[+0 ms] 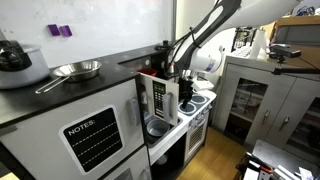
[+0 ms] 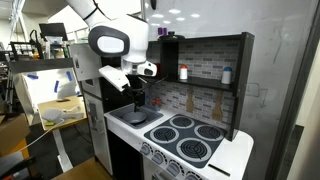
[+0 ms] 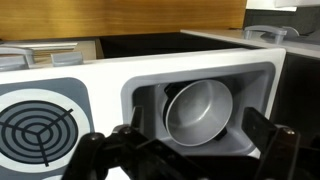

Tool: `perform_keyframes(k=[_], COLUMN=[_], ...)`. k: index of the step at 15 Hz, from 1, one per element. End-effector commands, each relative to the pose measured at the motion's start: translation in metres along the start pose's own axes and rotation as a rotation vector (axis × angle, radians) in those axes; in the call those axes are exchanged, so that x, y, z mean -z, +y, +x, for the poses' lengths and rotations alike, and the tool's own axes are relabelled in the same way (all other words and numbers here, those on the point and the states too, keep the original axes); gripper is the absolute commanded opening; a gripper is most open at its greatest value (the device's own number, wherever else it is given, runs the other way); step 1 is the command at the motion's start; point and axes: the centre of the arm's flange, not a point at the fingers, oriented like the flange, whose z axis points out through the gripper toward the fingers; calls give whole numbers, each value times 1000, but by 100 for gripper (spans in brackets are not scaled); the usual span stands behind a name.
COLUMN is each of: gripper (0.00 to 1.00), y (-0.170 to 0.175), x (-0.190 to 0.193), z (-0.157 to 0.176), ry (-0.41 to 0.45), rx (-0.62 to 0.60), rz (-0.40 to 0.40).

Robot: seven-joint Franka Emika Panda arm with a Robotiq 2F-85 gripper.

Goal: Put the pot in the sink on the stove.

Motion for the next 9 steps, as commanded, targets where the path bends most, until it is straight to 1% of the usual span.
perform_keyframes(k=[1, 9], gripper=[100, 100], y=[0, -9], x=[0, -12], z=[0, 8], ry=[0, 66], rx=[0, 9], rz=[0, -41])
